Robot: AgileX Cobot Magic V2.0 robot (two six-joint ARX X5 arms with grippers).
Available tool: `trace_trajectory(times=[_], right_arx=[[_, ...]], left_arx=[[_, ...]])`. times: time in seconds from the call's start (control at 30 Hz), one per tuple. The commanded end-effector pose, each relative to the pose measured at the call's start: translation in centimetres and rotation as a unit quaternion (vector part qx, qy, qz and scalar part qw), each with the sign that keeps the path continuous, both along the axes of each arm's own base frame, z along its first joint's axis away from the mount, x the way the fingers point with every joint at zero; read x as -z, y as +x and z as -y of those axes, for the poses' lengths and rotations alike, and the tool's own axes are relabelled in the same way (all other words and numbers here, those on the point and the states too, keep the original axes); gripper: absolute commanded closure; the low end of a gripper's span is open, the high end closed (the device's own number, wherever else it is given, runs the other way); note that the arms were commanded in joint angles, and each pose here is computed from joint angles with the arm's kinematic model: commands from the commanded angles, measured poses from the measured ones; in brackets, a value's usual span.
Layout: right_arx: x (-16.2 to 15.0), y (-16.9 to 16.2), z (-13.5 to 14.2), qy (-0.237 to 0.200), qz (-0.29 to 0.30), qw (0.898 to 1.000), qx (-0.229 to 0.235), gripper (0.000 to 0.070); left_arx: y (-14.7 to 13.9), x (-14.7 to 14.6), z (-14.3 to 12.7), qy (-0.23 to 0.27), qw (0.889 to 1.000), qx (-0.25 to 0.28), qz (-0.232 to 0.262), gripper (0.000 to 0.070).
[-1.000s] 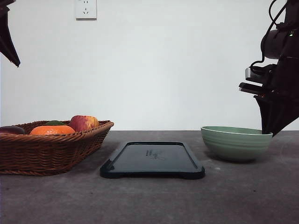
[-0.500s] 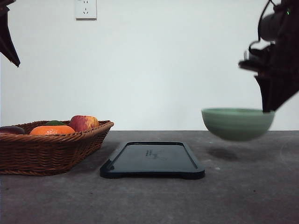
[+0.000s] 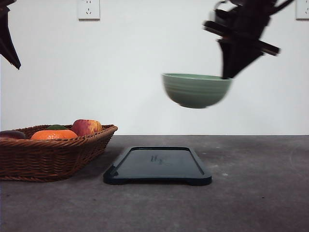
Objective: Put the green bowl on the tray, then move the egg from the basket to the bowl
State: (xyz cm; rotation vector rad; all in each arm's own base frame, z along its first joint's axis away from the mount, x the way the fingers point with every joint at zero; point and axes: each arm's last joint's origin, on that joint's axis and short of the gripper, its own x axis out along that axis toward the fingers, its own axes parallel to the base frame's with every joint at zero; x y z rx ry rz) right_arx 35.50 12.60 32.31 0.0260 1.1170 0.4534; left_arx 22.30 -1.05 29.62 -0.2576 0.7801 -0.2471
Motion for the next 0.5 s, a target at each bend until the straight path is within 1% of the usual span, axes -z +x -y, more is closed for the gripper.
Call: trace_trajectory(times=[0.0, 0.1, 0.23, 0.33, 0.47], right_arx=[[0.1, 0.7, -1.5, 0.006, 0.004, 1.000, -0.007, 0.0698], [0.5, 1.1, -3.5, 0.009, 0.001, 1.000, -0.022, 0.0698], [1.7, 1.9, -5.6, 0.006, -0.011, 0.999, -0.036, 0.0698], [3.3, 2.7, -6.6, 0.001, -0.028, 0.999, -0.038, 0.0698], [5.4, 3.6, -7.1, -0.007, -0.050, 0.998, -0.035, 0.0698]], left_arx=[[0.2, -0.7, 0.0, -0.002, 1.000, 0.001, 0.011, 0.0390], [0.2, -0.7, 0.0, -0.002, 1.000, 0.001, 0.011, 0.0390], [0.2, -0.7, 0.0, -0.002, 1.000, 0.001, 0.010, 0.0389], [0.2, -0.7, 0.0, -0.002, 1.000, 0.001, 0.009, 0.0390], [0.2, -0.6, 0.0, -0.002, 1.000, 0.001, 0.008, 0.0389]])
